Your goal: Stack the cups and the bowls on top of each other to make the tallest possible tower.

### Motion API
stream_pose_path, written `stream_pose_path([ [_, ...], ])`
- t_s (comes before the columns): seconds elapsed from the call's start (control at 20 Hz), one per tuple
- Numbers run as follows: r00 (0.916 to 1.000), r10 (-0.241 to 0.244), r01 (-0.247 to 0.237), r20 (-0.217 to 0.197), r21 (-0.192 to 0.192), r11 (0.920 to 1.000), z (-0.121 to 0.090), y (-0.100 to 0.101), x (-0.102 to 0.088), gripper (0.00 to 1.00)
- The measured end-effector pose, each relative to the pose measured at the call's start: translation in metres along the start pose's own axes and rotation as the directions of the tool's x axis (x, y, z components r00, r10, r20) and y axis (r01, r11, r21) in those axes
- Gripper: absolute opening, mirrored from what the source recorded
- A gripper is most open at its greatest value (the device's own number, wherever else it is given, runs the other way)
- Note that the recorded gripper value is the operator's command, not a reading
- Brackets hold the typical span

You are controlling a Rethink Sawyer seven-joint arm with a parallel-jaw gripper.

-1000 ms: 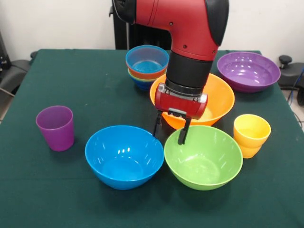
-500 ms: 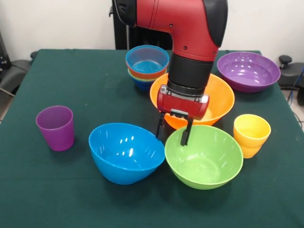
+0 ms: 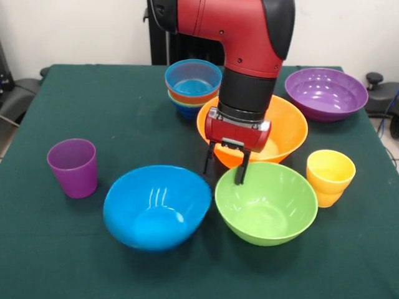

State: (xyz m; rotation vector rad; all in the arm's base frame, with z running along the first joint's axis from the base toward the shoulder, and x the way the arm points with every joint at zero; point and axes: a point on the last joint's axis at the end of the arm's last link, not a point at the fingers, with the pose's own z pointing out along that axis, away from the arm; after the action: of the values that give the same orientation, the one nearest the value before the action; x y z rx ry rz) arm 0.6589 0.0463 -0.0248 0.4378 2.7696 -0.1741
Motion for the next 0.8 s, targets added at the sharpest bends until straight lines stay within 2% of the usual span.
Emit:
stream_pose_path([
  [0.4,1.0,0.003,-0.003,-0.006,0.022,0.9997,-0.022,0.004,0.004,1.0],
  [0.8,0.9999,0.009,-0.009,0.011,0.01,0.9999,-0.039,0.021,0.0,1.0],
])
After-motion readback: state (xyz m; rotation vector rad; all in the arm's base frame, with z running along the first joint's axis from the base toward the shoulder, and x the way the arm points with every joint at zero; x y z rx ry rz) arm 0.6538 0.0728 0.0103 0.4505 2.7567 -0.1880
